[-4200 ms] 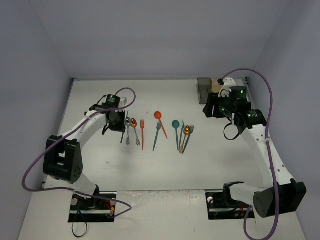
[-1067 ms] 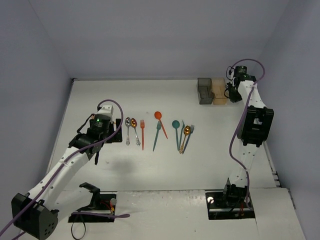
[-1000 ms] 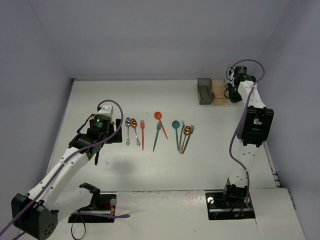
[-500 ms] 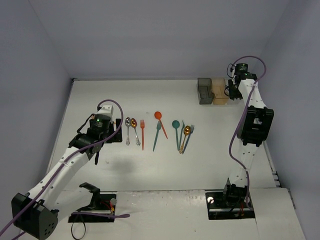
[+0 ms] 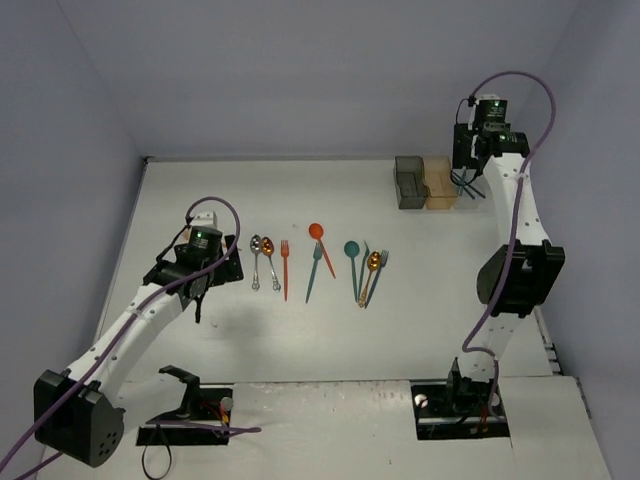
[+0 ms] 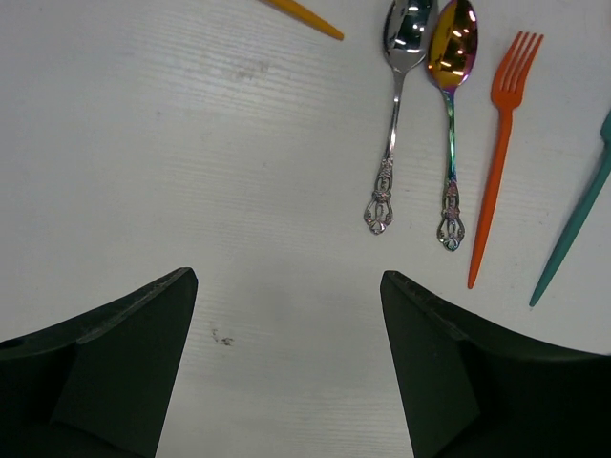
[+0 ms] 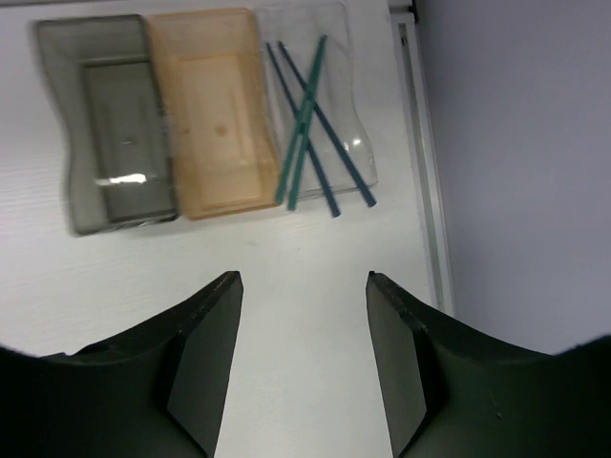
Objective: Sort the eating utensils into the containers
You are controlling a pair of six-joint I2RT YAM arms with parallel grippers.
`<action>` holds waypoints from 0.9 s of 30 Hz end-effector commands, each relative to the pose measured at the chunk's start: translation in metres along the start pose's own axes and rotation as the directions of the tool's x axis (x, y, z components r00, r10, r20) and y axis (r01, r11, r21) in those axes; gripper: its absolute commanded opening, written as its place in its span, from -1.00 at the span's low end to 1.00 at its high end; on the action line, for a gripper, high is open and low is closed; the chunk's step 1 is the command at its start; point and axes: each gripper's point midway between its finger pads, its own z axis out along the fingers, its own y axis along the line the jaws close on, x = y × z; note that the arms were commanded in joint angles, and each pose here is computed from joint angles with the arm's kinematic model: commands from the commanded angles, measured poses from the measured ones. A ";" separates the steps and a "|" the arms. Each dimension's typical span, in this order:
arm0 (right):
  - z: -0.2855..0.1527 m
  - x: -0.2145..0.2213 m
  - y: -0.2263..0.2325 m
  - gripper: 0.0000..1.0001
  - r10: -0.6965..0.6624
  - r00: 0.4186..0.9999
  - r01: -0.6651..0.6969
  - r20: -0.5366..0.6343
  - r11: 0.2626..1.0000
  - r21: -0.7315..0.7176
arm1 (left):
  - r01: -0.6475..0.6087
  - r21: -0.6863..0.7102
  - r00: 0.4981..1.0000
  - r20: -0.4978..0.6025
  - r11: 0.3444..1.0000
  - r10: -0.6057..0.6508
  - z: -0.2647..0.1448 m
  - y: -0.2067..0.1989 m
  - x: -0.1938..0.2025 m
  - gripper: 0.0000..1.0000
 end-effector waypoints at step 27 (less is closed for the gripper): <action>-0.180 0.069 0.106 0.54 0.129 0.963 -0.007 0.235 0.888 -0.460 | 0.579 -0.376 0.798 0.082 0.723 -0.597 0.159 0.064 -0.092 0.33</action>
